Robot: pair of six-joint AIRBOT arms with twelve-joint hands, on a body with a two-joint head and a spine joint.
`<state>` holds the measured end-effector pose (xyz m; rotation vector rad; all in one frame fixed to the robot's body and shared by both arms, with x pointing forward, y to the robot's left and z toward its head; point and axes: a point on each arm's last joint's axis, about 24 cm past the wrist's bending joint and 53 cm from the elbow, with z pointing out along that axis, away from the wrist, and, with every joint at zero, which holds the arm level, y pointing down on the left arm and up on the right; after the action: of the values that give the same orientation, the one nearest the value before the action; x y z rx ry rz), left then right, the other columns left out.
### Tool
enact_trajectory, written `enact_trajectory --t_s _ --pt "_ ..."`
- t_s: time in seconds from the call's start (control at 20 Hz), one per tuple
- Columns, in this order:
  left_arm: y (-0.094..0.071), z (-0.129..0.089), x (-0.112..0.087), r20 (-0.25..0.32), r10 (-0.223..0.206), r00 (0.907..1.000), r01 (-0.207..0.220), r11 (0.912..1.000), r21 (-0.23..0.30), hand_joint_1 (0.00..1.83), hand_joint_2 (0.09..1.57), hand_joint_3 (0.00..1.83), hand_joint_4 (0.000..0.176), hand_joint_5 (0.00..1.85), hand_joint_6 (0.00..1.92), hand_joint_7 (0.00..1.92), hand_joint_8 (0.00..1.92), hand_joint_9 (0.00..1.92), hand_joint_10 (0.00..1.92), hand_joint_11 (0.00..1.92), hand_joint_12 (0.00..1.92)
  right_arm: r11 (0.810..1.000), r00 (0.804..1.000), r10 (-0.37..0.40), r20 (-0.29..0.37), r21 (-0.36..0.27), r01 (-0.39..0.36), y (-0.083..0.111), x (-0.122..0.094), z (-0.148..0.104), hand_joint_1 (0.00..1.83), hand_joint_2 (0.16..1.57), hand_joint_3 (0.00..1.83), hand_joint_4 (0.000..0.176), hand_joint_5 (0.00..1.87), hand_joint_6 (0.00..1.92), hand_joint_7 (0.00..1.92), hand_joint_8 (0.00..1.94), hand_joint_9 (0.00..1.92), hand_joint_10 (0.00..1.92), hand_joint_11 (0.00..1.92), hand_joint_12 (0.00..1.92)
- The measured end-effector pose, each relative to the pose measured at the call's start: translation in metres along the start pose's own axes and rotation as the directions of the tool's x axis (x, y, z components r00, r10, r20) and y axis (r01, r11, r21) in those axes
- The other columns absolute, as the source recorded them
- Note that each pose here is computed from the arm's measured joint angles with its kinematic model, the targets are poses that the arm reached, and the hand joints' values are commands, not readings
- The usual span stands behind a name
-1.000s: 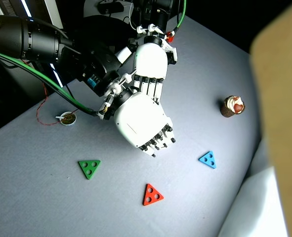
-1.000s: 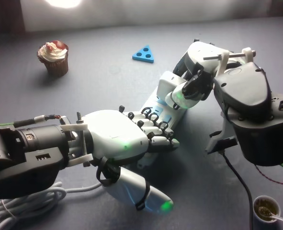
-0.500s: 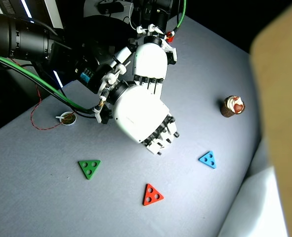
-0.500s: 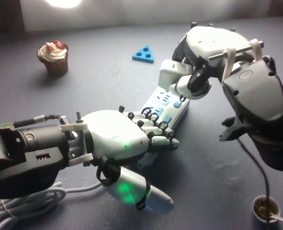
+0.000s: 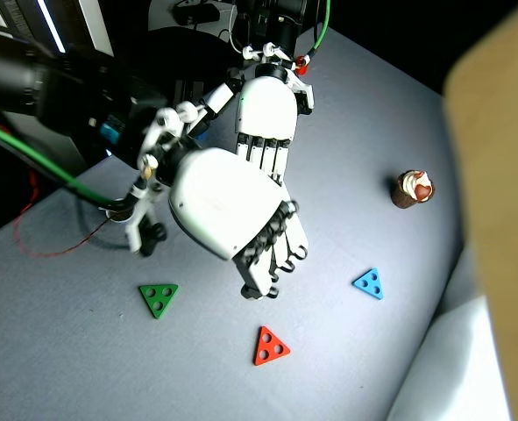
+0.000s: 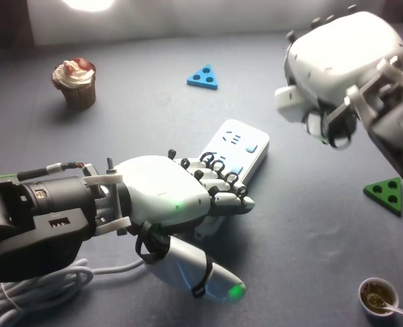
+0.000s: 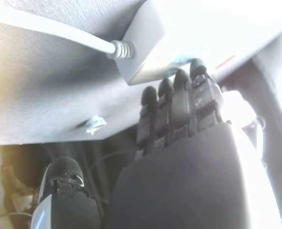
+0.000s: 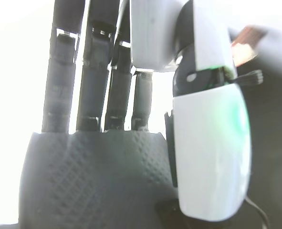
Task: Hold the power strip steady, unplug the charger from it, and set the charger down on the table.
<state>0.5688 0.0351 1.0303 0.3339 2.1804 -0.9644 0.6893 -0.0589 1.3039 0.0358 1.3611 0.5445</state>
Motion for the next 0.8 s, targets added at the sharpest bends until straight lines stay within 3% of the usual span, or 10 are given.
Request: enact_trajectory --t_s 0.1,0.15,0.2,0.3,0.45,0.5,0.55,0.6,0.65,0.8 --pt "0.000 0.000 0.000 0.000 -0.001 1.0000 0.001 1.0000 0.000 0.04 1.00 0.00 0.000 0.18 0.00 0.18 0.00 0.14 0.00 0.08 0.04 0.992 0.995 -0.095 -0.013 -0.087 0.094 0.014 0.001 -0.009 1.25 1.05 0.00 0.000 1.03 0.90 1.26 0.51 1.22 0.00 0.87 0.71" --pt "0.000 0.000 0.000 -0.001 0.000 1.0000 0.000 1.0000 -0.001 0.05 1.00 0.00 0.000 0.17 0.00 0.17 0.00 0.13 0.00 0.08 0.03 0.978 0.987 -0.159 -0.006 -0.139 0.157 0.020 0.000 -0.014 1.37 1.03 0.01 0.000 1.03 0.85 1.39 0.15 1.10 0.74 0.87 0.71" --pt "0.000 0.000 0.000 0.000 -0.001 1.0000 0.001 1.0000 0.000 0.05 1.00 0.00 0.000 0.18 0.00 0.18 0.00 0.14 0.00 0.08 0.04 0.961 0.976 -0.218 0.008 -0.175 0.216 0.026 -0.002 -0.017 1.39 1.05 0.00 0.000 1.02 0.87 1.32 0.29 1.05 0.93 0.86 0.73" --pt "0.000 0.000 0.000 0.000 -0.001 1.0000 0.001 1.0000 0.000 0.04 1.00 0.00 0.000 0.16 0.00 0.16 0.00 0.12 0.00 0.08 0.03 0.915 0.941 -0.337 0.038 -0.223 0.336 0.031 0.000 -0.022 1.39 1.05 0.00 0.000 1.00 0.89 1.27 0.39 1.03 1.02 0.88 0.73" --pt "0.000 0.000 0.000 -0.001 -0.001 1.0000 0.001 1.0000 -0.001 0.04 0.99 0.00 0.000 0.16 0.00 0.16 0.00 0.12 0.00 0.07 0.03 0.878 0.915 -0.403 0.001 -0.281 0.387 0.038 0.016 -0.025 1.39 1.05 0.00 0.000 1.00 0.88 1.27 0.40 1.03 1.02 0.88 0.73" --pt "0.000 0.000 0.000 -0.001 -0.001 1.0000 0.001 1.0000 -0.001 0.04 0.99 0.00 0.000 0.16 0.00 0.16 0.00 0.12 0.00 0.07 0.03 0.866 0.908 -0.419 -0.005 -0.303 0.398 0.041 0.020 -0.027 1.39 1.05 0.00 0.000 1.00 0.88 1.27 0.40 1.03 1.02 0.88 0.73" --pt "0.000 0.000 0.000 0.000 -0.001 1.0000 0.001 1.0000 -0.001 0.04 0.99 0.00 0.000 0.18 0.01 0.18 0.01 0.14 0.01 0.09 0.03 0.854 0.900 -0.437 -0.004 -0.316 0.413 0.041 0.024 -0.029 1.28 1.04 0.00 0.000 1.04 0.87 1.27 0.46 1.07 0.45 0.87 0.73" --pt "0.000 0.000 -0.001 0.001 0.000 1.0000 0.000 1.0000 0.000 0.04 0.99 0.00 0.000 0.18 0.01 0.18 0.01 0.14 0.01 0.09 0.03 0.843 0.892 -0.453 -0.014 -0.333 0.423 0.042 0.028 -0.031 1.28 1.04 0.00 0.000 1.04 0.87 1.27 0.46 1.07 0.45 0.87 0.73" --pt "-0.001 0.000 -0.001 0.002 0.000 1.0000 0.000 1.0000 0.001 0.04 1.00 0.00 0.000 0.17 0.00 0.17 0.00 0.13 0.00 0.08 0.03 0.834 0.885 -0.466 -0.026 -0.348 0.429 0.042 0.035 -0.033 1.25 1.05 0.00 0.021 1.07 0.86 1.22 0.53 1.17 0.06 0.89 0.66" --pt "-0.001 0.000 -0.001 0.001 0.000 1.0000 0.000 1.0000 0.000 0.03 1.00 0.00 0.000 0.17 0.00 0.17 0.00 0.14 0.01 0.08 0.03 0.814 0.868 -0.492 -0.060 -0.387 0.434 0.042 0.054 -0.040 1.25 1.05 0.00 0.003 1.10 0.87 1.18 0.56 1.16 0.00 0.90 0.62"
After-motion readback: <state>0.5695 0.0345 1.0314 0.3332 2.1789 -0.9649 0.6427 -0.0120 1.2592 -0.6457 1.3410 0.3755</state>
